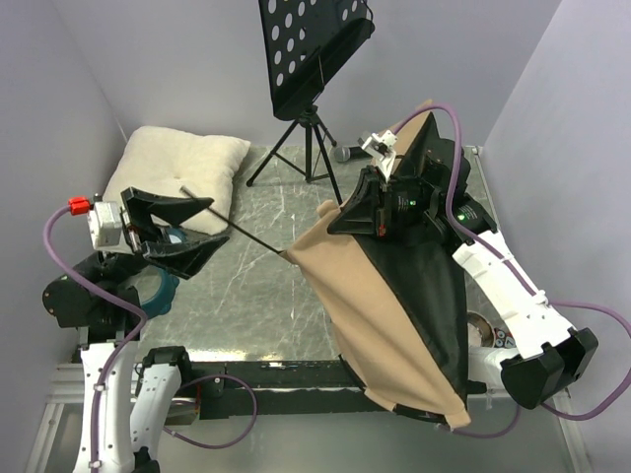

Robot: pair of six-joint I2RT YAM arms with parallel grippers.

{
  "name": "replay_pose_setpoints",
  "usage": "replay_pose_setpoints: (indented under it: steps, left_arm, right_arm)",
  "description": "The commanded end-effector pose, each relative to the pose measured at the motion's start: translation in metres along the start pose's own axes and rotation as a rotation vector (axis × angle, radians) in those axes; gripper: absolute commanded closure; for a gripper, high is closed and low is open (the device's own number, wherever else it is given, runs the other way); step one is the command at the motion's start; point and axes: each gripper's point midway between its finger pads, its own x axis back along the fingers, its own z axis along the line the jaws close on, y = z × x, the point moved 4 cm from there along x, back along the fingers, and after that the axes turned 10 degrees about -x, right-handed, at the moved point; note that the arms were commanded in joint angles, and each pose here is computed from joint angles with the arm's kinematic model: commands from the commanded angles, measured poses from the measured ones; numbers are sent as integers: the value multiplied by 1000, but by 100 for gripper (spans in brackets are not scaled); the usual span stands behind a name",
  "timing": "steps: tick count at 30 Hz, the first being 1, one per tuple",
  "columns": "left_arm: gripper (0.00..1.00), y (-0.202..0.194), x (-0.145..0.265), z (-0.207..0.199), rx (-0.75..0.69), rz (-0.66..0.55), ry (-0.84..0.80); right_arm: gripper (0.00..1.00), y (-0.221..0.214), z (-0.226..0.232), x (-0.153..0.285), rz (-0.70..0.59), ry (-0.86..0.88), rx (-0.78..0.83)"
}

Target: Set up the pet tent

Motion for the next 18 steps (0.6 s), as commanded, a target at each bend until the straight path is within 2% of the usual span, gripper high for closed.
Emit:
replay_pose_setpoints:
  steps: [1, 11, 18]
  left_arm:
    - [29, 28, -1, -22, -84, -96, -84]
    - [42, 57, -12, -8, -24, -240, -49]
    - [53, 78, -18, -8, -5, -274, -77]
  right_arm:
    - [100, 13, 14, 2, -9, 47, 79]
    - [100, 9, 14, 3, -6, 48, 75]
    - [100, 8, 12, 2, -7, 49, 64]
